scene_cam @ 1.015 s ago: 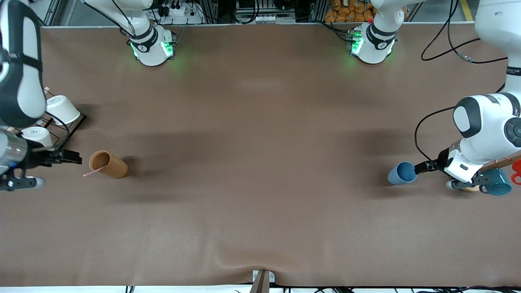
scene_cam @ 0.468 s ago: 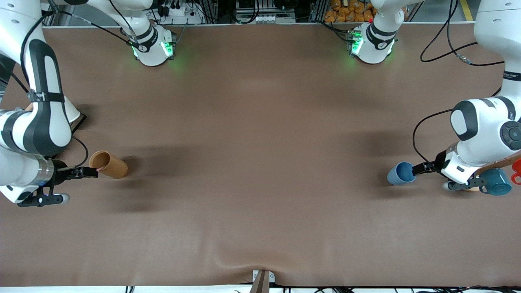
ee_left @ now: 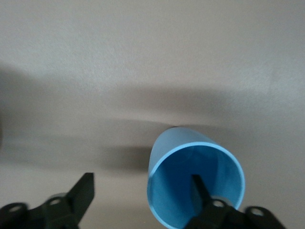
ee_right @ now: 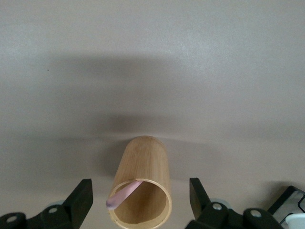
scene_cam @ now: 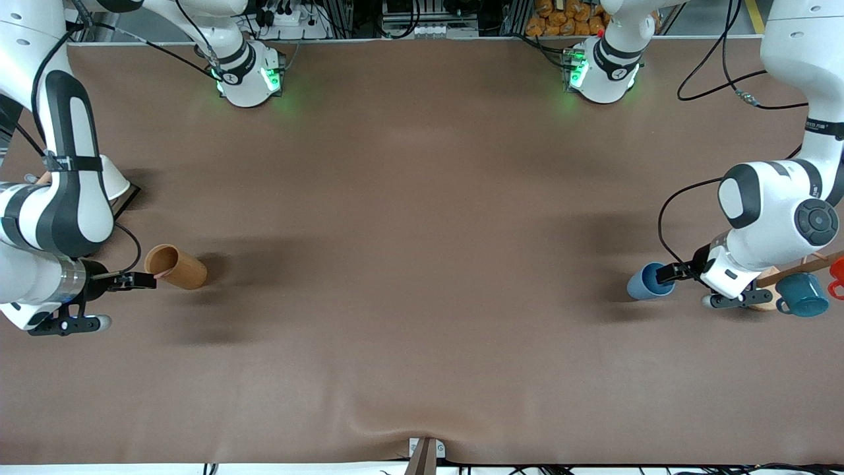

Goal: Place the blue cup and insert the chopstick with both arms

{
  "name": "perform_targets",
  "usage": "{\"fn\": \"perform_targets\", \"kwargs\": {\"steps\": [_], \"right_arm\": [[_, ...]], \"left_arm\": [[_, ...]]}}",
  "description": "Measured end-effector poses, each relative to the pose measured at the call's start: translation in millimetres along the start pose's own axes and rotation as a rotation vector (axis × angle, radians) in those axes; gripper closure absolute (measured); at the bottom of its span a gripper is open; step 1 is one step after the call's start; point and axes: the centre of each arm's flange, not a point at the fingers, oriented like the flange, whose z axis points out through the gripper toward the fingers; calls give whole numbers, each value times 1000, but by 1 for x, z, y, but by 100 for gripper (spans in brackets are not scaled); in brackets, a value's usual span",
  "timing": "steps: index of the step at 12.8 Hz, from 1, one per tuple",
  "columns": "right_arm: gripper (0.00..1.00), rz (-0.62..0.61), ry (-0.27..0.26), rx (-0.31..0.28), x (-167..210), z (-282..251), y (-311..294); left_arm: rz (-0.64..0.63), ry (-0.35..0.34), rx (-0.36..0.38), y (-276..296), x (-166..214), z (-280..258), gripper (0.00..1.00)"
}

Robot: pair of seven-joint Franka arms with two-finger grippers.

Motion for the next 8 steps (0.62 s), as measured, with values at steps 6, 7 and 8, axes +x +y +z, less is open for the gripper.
{"fn": "perform_targets", "kwargs": {"steps": [6, 7, 8], "right_arm": [[24, 32, -8, 4, 0, 1, -5], [25, 37, -15, 5, 0, 1, -7], [28, 39, -17, 6, 0, 2, -8]], "left_arm": [[20, -16, -3, 13, -1, 11, 88], [35, -13, -3, 23, -1, 10, 96], [50, -6, -4, 33, 1, 8, 95]]}}
